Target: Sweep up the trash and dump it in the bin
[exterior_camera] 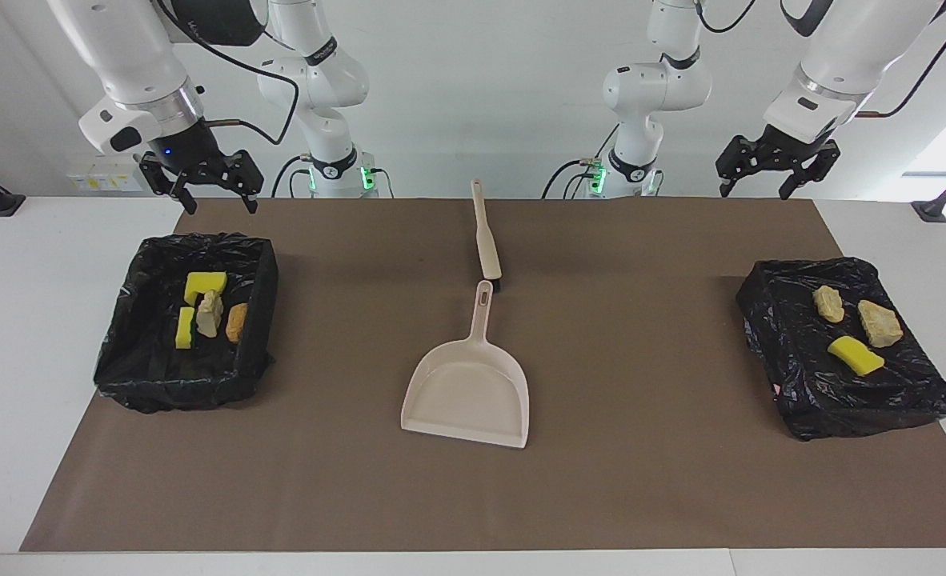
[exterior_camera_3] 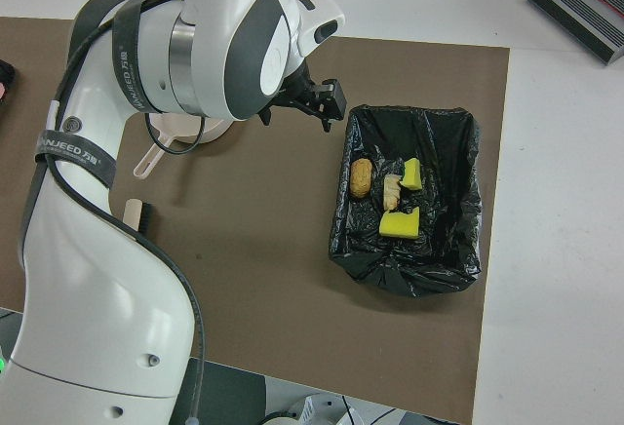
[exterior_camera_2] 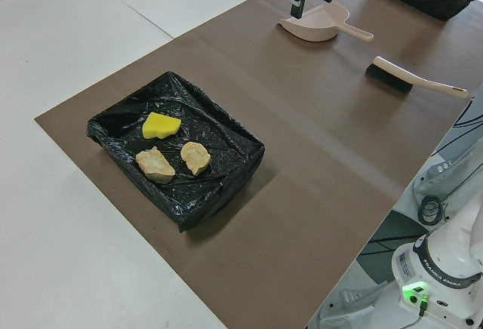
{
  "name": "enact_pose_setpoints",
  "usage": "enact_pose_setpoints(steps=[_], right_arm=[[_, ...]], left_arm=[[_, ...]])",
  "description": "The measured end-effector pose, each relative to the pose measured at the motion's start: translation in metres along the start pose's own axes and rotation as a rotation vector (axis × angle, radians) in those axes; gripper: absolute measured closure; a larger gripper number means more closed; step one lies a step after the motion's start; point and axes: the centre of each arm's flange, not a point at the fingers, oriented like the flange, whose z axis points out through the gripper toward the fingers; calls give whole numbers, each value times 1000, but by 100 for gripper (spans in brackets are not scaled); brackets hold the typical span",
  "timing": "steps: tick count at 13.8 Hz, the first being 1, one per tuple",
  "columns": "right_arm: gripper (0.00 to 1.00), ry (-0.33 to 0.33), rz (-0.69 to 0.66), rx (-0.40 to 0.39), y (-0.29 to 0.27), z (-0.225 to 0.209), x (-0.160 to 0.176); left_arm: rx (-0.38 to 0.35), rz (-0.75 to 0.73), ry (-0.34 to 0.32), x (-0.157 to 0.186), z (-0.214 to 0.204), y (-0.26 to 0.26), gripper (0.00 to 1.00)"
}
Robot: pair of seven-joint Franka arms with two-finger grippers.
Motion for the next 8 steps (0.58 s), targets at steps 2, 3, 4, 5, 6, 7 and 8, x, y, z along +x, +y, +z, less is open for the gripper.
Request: enact_pose_setpoints(steps=[2, 3, 4, 5, 6, 7, 8], right_arm=[[0, 0, 0, 0, 0, 0, 0], [0, 0, 0, 0, 0, 0, 0], [0, 0, 0, 0, 0, 0, 0], [0, 0, 0, 1, 0, 0, 0], [0, 0, 0, 2, 0, 0, 0], [0, 0, 0, 3, 0, 0, 0], [0, 1, 0, 4, 0, 0, 0]], left_arm=[[-2, 0, 33, 4, -3, 0, 0], [-1, 0, 40, 5, -3, 0, 0], [-1, -1, 49, 6, -4, 0, 0], [-1, -1, 52, 6, -4, 0, 0], [-1, -1, 53, 6, -4, 0, 0], [-1, -1, 53, 6, -4, 0, 0], [-1, -1, 53, 6, -4, -1, 0]])
